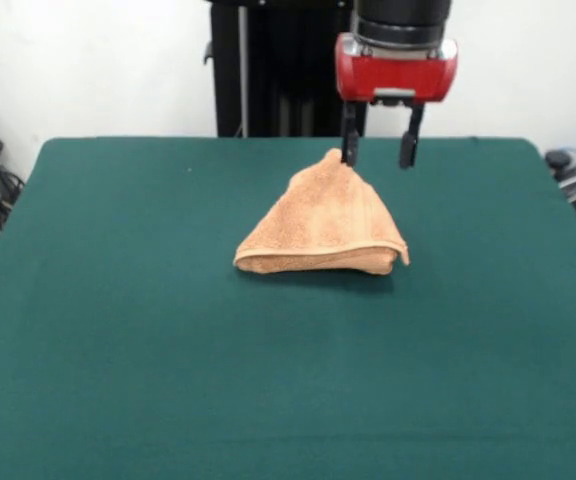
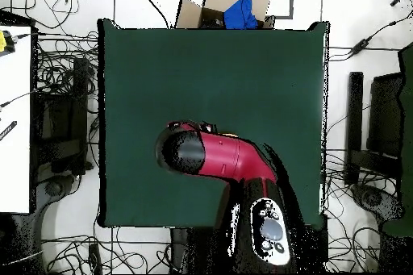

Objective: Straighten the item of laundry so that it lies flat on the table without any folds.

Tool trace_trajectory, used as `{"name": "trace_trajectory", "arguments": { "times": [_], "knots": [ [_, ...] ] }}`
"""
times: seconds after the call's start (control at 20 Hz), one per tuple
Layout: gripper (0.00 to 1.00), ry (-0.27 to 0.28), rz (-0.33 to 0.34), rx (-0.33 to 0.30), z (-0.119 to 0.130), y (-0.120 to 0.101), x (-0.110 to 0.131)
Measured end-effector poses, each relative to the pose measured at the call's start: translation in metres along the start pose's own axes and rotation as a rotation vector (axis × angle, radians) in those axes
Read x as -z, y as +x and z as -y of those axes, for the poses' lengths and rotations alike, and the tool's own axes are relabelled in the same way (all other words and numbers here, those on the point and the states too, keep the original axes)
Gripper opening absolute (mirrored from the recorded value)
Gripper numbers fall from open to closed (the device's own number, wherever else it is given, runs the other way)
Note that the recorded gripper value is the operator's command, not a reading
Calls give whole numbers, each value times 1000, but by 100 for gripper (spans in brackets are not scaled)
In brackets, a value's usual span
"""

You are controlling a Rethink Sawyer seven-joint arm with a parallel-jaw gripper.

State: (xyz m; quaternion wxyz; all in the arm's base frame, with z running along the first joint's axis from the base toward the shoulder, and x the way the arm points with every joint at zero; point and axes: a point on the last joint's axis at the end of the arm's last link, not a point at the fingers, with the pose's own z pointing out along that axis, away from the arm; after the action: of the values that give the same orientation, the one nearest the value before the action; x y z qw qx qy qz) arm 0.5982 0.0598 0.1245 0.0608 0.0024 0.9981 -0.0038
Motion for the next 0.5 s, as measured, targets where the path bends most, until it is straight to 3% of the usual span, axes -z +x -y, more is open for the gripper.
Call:
{"name": "trace_trajectory", "arguments": {
  "times": [0.5],
  "knots": [
    [100, -10, 4, -10, -9, -17, -16]
  ]
}}
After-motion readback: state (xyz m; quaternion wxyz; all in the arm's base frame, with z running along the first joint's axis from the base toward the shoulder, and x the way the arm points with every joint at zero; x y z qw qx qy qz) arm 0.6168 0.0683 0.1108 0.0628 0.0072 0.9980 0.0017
